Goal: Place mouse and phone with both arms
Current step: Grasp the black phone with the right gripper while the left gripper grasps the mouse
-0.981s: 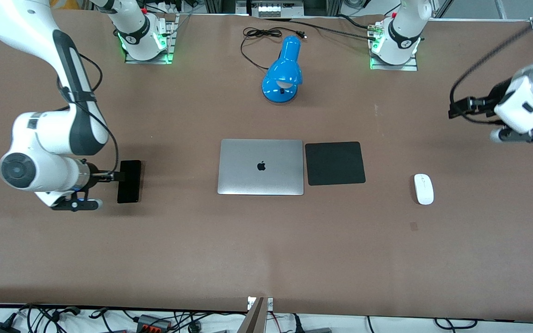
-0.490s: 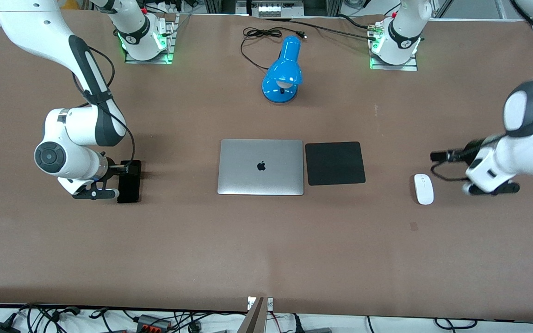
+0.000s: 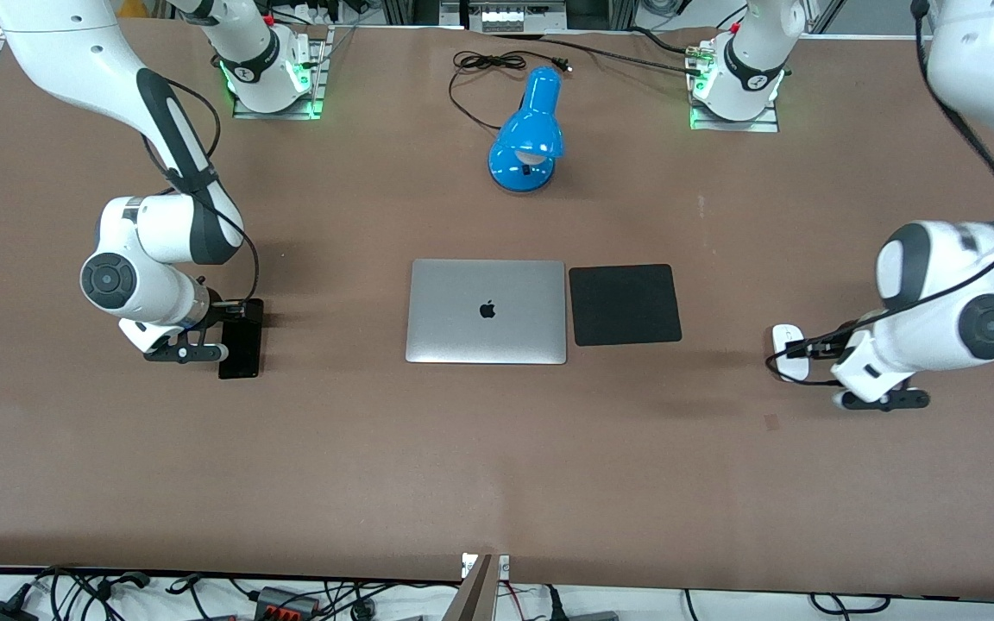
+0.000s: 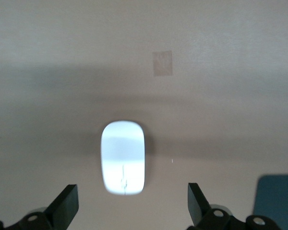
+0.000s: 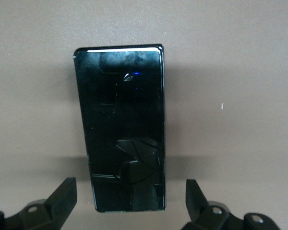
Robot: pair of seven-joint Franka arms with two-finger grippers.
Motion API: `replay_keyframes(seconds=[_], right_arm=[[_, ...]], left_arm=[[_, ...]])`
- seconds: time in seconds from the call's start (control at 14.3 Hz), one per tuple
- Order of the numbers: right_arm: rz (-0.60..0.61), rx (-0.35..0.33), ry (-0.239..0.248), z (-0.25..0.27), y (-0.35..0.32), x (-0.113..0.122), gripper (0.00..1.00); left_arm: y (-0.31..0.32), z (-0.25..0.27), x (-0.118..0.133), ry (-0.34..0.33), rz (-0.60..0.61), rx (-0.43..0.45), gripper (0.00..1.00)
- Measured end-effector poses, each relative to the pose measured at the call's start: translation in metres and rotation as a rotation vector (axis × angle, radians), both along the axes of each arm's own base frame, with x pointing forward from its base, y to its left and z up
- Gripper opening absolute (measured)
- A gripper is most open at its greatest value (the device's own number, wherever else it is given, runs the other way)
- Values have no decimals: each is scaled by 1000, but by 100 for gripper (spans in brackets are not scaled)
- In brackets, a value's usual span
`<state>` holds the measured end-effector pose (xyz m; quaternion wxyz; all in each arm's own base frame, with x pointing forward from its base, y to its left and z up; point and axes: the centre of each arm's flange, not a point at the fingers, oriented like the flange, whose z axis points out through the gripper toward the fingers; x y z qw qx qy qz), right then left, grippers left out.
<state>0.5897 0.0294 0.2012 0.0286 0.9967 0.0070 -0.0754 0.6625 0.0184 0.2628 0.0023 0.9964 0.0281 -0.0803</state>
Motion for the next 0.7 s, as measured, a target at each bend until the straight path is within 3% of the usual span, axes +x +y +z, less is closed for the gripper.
replay_keyframes(seconds=[0.28, 0.7], right_arm=[[-3, -2, 6, -14, 0, -2, 100], [-5, -5, 13, -32, -1, -7, 100]], left_arm=[[13, -56, 1, -24, 22, -17, 100], [22, -92, -20, -20, 34, -27, 100]])
